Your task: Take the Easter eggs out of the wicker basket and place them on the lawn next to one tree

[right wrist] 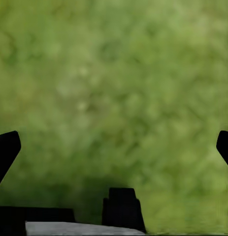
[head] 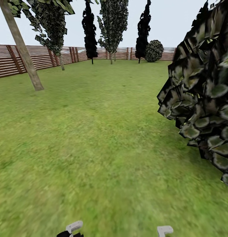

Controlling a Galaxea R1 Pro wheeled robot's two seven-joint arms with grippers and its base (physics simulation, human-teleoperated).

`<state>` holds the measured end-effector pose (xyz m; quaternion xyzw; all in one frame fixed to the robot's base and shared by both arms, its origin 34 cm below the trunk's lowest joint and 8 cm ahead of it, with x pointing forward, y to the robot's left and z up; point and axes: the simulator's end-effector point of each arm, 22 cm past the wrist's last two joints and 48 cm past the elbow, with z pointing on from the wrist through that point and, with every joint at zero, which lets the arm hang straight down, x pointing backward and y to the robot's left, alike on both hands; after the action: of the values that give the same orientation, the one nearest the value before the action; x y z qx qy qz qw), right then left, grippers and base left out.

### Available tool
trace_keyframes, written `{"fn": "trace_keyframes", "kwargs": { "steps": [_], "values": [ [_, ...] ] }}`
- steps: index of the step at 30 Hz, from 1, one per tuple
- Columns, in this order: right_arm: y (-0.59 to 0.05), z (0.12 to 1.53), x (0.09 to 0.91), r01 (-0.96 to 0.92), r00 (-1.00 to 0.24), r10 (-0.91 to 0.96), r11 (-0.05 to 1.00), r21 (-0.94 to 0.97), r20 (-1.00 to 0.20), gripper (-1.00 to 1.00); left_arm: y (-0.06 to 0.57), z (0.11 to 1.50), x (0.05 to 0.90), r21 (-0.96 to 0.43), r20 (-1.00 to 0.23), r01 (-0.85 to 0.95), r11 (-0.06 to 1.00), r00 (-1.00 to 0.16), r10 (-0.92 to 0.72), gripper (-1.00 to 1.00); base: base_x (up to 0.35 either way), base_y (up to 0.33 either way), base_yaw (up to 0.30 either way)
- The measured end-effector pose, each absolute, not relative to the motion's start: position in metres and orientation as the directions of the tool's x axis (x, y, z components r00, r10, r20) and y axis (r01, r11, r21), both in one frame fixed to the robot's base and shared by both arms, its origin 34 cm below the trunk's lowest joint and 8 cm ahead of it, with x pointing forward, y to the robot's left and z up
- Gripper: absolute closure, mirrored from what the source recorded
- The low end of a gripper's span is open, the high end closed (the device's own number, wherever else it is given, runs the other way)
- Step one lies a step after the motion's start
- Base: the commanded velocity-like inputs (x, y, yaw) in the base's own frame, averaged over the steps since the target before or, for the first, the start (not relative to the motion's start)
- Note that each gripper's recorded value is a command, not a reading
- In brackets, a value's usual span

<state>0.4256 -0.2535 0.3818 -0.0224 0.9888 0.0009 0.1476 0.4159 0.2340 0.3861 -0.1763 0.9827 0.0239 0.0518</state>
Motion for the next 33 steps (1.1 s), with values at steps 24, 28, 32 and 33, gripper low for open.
{"fn": "trace_keyframes", "kwargs": {
  "steps": [24,28,32,33],
  "values": [
    [-0.252,0.413,0.367,-0.156,-0.965,-0.156,0.988,-0.016,-0.212,-1.00,0.233,0.421,0.396,0.009,-0.108,-0.375,0.927,-0.922,-0.372,-1.00,0.141,0.000,0.000],
    [-0.252,0.420,0.367,-0.156,-0.965,-0.156,0.988,-0.016,-0.212,-1.00,0.233,0.428,0.396,0.009,-0.108,-0.376,0.927,-0.922,-0.373,-1.00,0.319,0.000,0.000],
    [-0.252,0.427,0.367,-0.156,-0.965,-0.156,0.988,-0.016,-0.210,-1.00,0.235,0.433,0.386,0.020,-0.088,-0.376,0.926,-0.924,-0.373,-1.00,0.272,0.000,0.000],
    [-0.252,0.429,0.367,-0.156,-0.965,-0.156,0.988,-0.016,-0.210,-1.00,0.236,0.434,0.383,0.024,-0.083,-0.377,0.926,-0.924,-0.374,-1.00,0.115,0.000,0.000]
  ]
}}
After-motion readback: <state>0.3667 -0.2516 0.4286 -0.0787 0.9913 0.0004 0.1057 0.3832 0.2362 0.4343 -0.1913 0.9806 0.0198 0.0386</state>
